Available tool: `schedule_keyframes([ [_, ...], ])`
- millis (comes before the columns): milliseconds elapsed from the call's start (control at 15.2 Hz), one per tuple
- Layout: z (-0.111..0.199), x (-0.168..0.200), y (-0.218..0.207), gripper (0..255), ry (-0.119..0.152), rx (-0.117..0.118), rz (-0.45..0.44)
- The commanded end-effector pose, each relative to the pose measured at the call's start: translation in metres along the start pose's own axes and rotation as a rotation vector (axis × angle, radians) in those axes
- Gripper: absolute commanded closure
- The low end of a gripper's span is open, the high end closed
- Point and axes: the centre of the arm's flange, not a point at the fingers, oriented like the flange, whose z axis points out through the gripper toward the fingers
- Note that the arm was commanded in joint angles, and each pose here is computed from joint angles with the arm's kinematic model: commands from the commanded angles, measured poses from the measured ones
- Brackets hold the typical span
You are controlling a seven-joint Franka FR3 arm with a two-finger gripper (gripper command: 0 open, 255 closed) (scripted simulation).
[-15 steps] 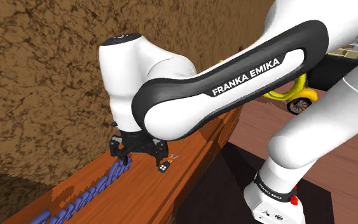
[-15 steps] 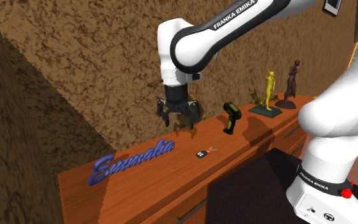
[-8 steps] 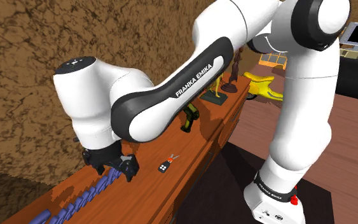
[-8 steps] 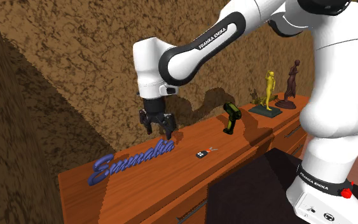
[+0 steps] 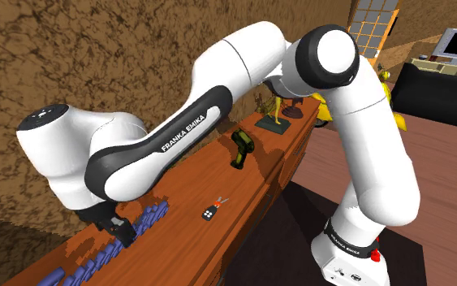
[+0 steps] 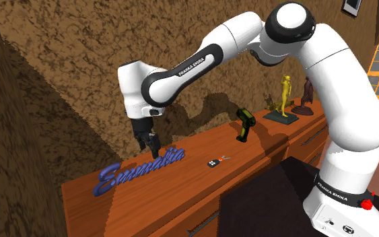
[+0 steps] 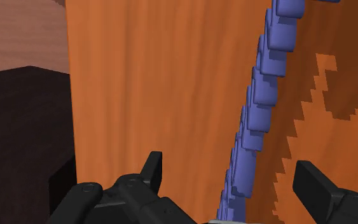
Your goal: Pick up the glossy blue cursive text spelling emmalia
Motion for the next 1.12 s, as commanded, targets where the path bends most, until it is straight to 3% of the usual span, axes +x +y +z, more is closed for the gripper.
schedule_keyframes([
  [0,0.016,-0.011,-0.022,0,0.005,-0.003,0.066],
  [132,0.024,-0.015,-0.036,0,0.006,-0.005,0.106],
  [726,0.064,-0.019,-0.038,0,0.006,-0.005,0.106],
  [792,0.064,-0.019,-0.038,255,0.007,-0.005,0.106],
  [1056,0.064,-0.019,-0.038,255,0.007,-0.005,0.106],
])
